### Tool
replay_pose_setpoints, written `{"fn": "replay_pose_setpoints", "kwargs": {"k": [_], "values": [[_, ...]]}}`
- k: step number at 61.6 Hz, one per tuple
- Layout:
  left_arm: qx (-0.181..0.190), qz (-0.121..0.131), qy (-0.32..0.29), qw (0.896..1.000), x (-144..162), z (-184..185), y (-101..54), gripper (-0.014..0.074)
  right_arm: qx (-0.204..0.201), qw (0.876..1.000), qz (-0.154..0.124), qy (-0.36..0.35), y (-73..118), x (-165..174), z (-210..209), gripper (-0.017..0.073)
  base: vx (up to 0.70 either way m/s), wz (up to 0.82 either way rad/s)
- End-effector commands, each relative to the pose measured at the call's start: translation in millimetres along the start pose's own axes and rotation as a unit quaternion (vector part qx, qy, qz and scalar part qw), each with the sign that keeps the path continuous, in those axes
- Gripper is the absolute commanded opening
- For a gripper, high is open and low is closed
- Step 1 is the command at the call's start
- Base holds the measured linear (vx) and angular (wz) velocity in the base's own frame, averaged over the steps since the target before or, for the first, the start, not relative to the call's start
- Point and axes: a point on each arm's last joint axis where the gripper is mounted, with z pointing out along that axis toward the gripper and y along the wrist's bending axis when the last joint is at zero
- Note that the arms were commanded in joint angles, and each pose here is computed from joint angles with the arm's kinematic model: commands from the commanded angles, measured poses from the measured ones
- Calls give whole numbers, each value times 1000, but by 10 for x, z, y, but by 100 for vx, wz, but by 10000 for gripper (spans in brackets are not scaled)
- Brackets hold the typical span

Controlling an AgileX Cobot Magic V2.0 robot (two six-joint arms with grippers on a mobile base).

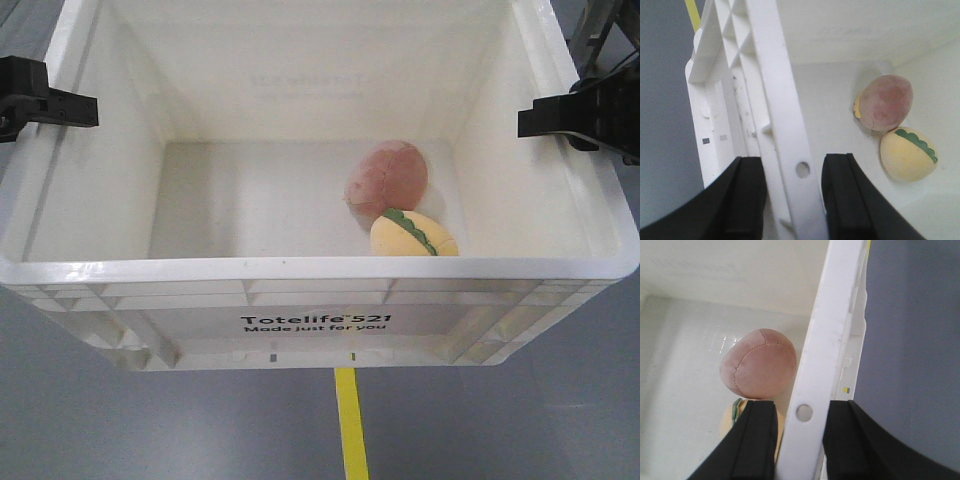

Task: Place moving items into box and shelve
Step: 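Keep holding the crate with both grippers while driving onward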

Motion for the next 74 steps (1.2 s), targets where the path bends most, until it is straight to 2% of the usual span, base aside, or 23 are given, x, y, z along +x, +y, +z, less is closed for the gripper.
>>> {"fn": "replay_pose_setpoints", "kwargs": {"k": [1, 31, 74], "values": [[68, -22, -85, 994, -172, -192, -234, 3, -49, 994, 14, -96, 165, -205, -242, -6, 37, -19], [68, -22, -85, 994, -172, -192, -234, 3, -49, 994, 14, -97, 165, -207, -242, -6, 34, -32], [68, -21, -85, 994, -172, -192, -233, 3, -49, 994, 14, -97, 165, -207, -242, -6, 31, -56]]}}
